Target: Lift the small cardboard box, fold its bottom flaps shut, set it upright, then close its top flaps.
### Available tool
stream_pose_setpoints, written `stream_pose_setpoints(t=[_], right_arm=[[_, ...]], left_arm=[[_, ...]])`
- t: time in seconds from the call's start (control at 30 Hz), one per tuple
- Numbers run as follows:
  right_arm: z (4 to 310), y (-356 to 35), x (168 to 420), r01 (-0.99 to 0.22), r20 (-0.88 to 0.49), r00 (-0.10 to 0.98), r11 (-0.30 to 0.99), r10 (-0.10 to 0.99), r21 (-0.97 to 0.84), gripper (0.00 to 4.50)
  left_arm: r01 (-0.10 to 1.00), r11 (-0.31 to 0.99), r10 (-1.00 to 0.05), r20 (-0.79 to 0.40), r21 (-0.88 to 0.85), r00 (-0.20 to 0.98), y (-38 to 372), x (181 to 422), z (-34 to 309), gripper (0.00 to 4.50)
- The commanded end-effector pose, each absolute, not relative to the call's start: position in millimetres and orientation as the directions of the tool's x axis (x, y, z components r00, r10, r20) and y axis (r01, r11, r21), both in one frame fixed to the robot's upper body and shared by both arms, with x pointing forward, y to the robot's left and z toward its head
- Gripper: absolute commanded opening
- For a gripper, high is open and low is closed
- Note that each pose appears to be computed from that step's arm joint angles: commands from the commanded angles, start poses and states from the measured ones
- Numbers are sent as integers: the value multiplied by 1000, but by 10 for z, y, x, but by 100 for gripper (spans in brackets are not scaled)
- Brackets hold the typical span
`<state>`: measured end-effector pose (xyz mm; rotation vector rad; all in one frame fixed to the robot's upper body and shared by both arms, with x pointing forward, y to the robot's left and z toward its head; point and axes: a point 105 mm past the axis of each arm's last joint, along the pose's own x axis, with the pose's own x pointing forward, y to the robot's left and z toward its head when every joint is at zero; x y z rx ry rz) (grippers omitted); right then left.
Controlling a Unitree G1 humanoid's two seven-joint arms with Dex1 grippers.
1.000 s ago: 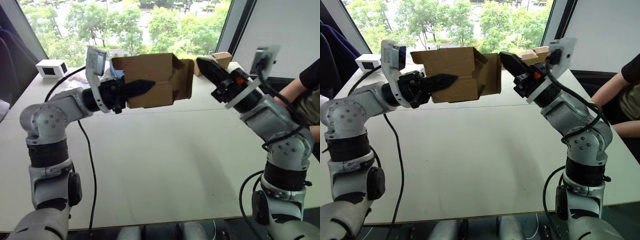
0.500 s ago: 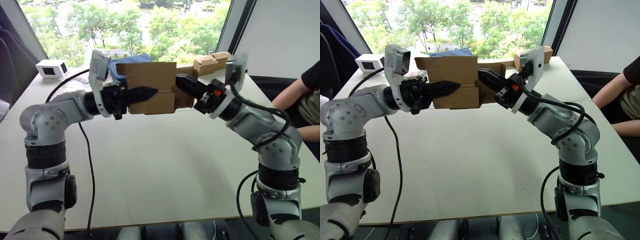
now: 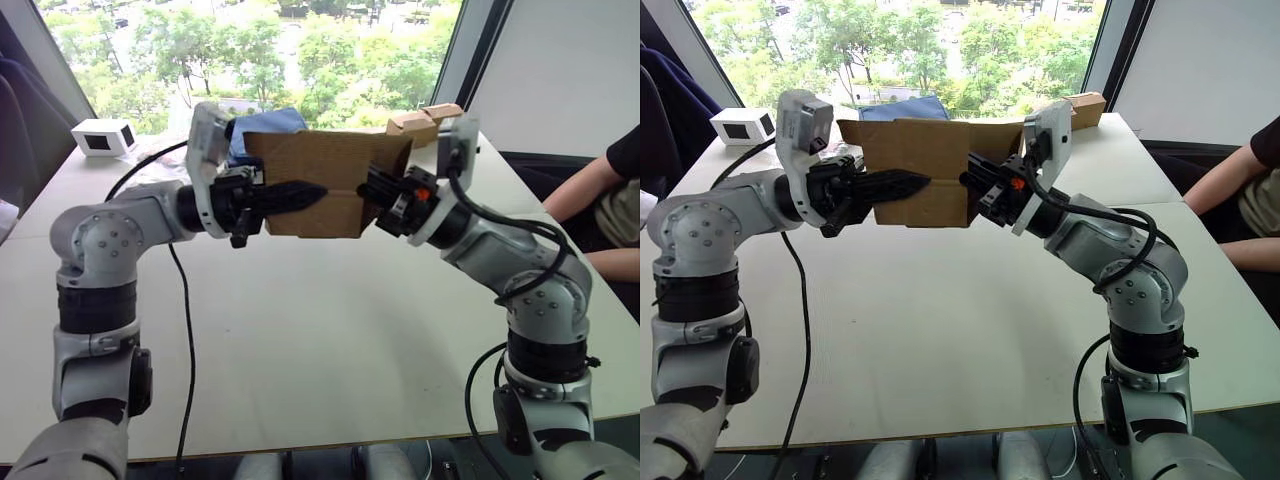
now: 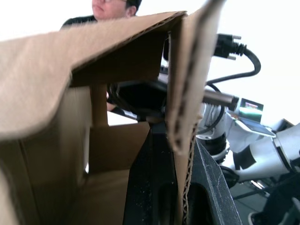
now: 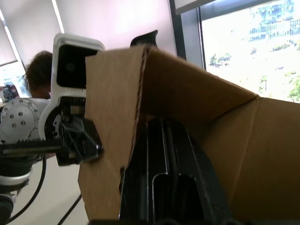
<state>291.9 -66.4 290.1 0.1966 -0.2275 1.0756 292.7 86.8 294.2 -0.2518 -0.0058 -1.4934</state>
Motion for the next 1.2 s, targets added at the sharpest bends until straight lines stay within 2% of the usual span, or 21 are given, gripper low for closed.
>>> stream_pose_setpoints(t=[0.03,0.3,0.57,0.97,1.2], right_arm=[[3021,-789,2774,-889,300,429,457,852,-23,2],[2915,-1203,2709,-835,194,528,547,827,-55,2],[2500,-1331,2752,-794,39,603,604,797,-64,2],[2704,-935,2722,-867,156,485,497,860,-44,2],[2765,-785,2684,-902,169,417,430,893,-46,2]], left_arm=[[989,83,-980,169,-120,102,898,2948,3029,0],[987,105,-977,172,-124,125,960,2992,3033,0],[990,87,-978,181,-114,107,933,2981,3066,0],[992,54,-985,158,-110,71,879,2955,3037,0],[993,34,-985,162,-116,52,845,2909,3031,0]])
